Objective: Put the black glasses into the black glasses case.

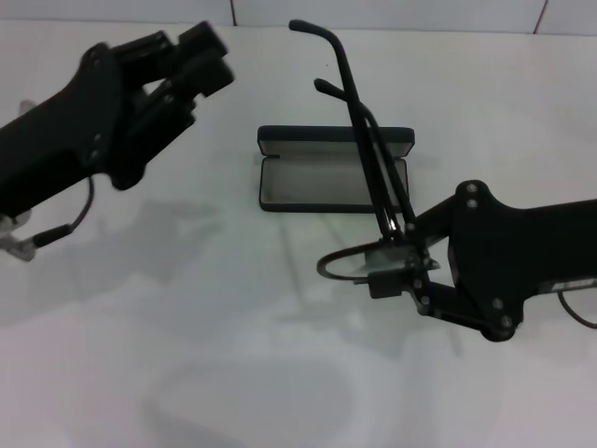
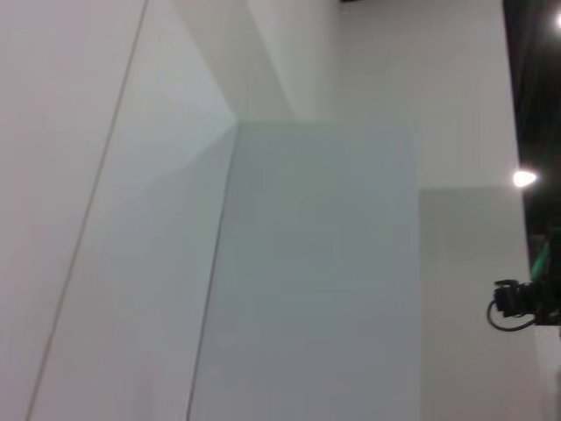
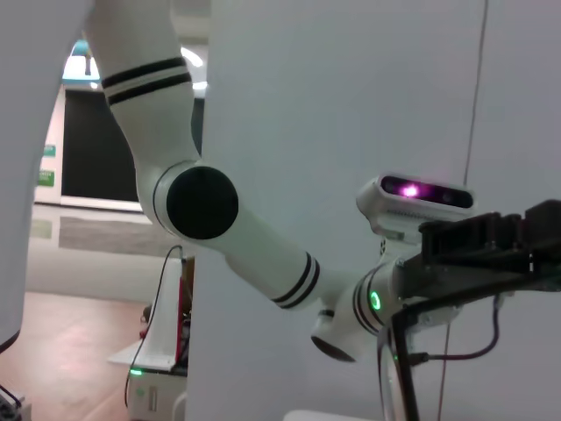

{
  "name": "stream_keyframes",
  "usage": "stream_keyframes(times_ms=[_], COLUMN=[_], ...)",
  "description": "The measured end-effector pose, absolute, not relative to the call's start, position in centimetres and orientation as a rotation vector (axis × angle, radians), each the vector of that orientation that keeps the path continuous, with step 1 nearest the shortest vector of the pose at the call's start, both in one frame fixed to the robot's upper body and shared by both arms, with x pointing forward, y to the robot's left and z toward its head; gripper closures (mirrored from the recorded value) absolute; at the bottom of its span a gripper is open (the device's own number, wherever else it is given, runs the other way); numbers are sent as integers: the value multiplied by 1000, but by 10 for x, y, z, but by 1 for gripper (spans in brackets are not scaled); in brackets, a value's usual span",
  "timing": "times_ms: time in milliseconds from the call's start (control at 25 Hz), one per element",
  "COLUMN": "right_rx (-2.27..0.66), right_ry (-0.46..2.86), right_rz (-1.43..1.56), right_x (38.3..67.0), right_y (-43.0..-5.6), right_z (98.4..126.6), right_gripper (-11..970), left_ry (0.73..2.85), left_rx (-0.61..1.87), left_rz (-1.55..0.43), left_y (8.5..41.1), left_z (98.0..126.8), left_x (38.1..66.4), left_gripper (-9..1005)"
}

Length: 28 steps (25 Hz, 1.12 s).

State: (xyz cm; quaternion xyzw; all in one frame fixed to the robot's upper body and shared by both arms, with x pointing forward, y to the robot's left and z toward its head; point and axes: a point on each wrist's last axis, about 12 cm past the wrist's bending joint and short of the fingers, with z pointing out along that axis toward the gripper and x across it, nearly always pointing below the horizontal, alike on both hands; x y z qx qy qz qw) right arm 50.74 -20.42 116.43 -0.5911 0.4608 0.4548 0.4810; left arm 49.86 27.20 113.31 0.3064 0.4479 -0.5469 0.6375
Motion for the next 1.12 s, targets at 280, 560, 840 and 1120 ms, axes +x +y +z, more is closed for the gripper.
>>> stream_keyframes(times_ms=[280, 560, 840, 1120], right_rx=[-1449, -1465, -1474, -1474], right_ry=[1116, 1107, 1099, 1078], right_rz=[1164, 1200, 1212, 1230], right_x=[517, 525, 525, 522], right_y=[-194, -185, -182, -182], right_z=[1159, 1160, 1160, 1162], right_gripper=[846, 846, 847, 847], left_ry=[981, 970, 974, 993], left_rx=[786, 844, 857, 870], left_rz=[-1297, -1335, -1339, -1368], left_y=[249, 238, 236, 231], left_z=[1136, 1138, 1136, 1132], left_x=[507, 510, 509, 507], left_gripper=[822, 861, 922, 925])
